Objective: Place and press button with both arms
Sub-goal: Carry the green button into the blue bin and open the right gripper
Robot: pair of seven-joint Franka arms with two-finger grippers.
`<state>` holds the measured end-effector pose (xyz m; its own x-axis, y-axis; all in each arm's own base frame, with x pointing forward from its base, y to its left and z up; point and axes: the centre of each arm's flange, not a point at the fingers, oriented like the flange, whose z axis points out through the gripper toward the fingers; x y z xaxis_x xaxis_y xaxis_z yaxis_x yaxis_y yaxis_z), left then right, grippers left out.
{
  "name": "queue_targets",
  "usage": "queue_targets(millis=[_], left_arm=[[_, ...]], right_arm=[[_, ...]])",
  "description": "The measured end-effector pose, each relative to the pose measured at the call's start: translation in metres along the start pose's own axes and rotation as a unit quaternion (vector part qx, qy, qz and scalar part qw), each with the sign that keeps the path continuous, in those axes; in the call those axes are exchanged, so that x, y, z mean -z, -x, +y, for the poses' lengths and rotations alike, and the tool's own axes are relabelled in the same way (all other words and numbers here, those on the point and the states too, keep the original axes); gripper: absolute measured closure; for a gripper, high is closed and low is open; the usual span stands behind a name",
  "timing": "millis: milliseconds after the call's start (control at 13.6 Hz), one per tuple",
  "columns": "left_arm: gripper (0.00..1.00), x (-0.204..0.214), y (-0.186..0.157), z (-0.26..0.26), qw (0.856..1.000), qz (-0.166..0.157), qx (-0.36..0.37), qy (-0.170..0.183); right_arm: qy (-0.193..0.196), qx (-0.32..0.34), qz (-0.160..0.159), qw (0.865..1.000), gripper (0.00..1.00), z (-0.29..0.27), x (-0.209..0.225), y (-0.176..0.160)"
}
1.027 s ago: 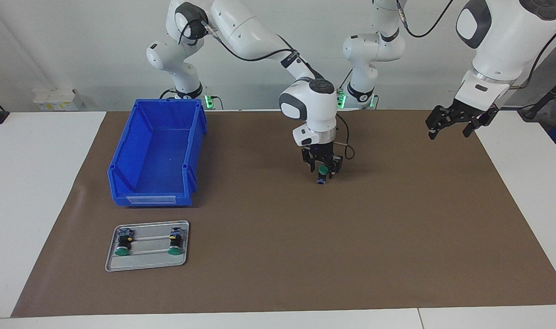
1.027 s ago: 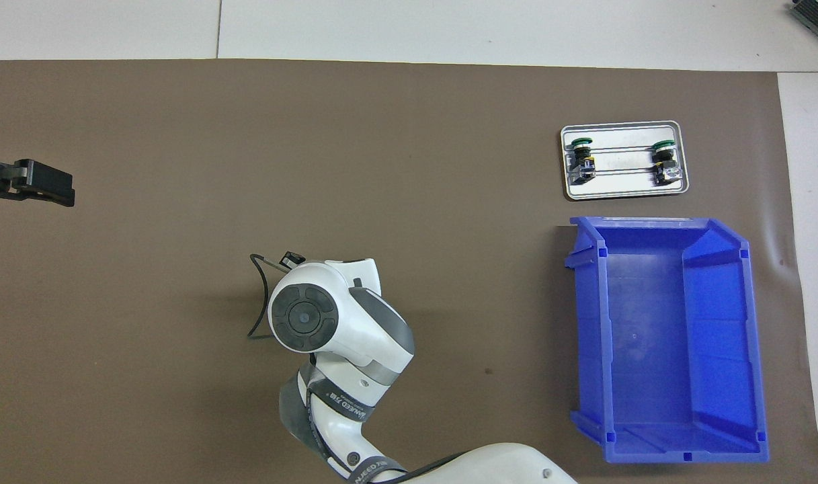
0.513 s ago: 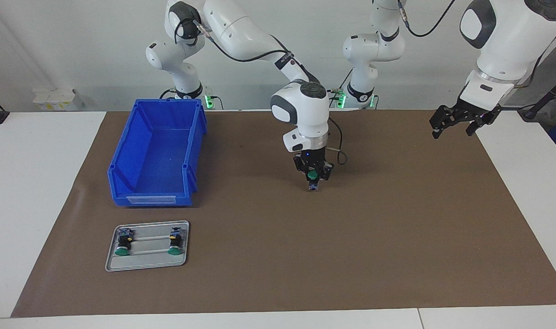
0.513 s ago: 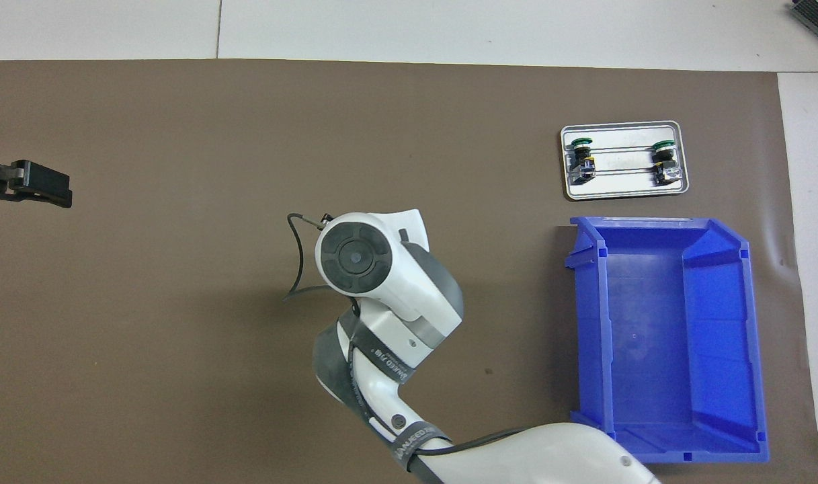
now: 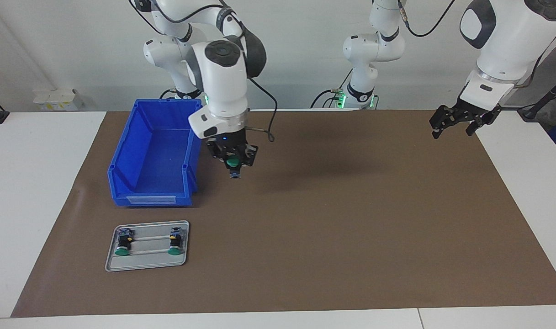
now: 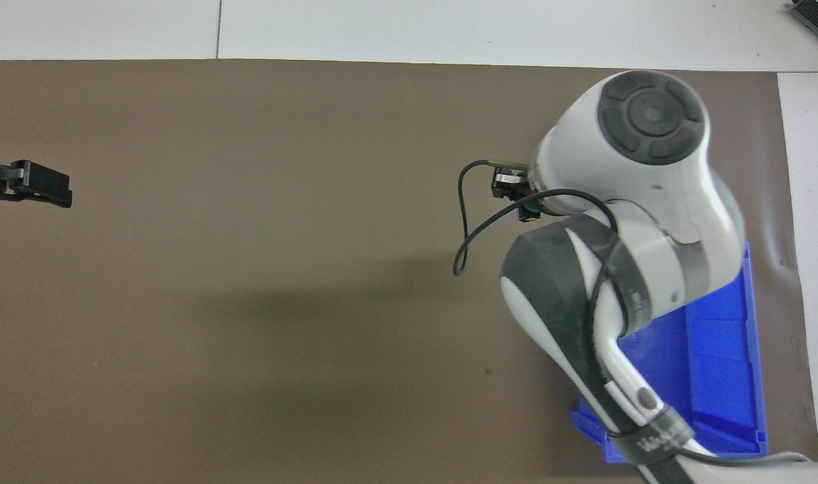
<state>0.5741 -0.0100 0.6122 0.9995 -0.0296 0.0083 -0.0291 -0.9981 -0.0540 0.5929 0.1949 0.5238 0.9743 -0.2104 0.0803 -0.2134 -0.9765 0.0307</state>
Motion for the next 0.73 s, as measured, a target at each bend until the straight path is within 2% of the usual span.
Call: queue_targets(millis=[220, 440, 733], left_arm=[[0.00, 0.000, 0.000, 0.000, 1.000, 0.000, 0.000, 0.000], [0.00, 0.000, 0.000, 0.000, 1.000, 0.000, 0.000, 0.000], [0.00, 0.000, 0.000, 0.000, 1.000, 0.000, 0.000, 0.000]], right_arm=[[0.008, 0.056, -0.022, 0.998, 0.67, 0.088, -0.013, -0.013], [0.012, 0.086, -0.047, 0.995, 0.67, 0.146, -0.038, -0.015], [0.006, 0.103, -0.037, 0.994, 0.67, 0.193, -0.081, 0.002]])
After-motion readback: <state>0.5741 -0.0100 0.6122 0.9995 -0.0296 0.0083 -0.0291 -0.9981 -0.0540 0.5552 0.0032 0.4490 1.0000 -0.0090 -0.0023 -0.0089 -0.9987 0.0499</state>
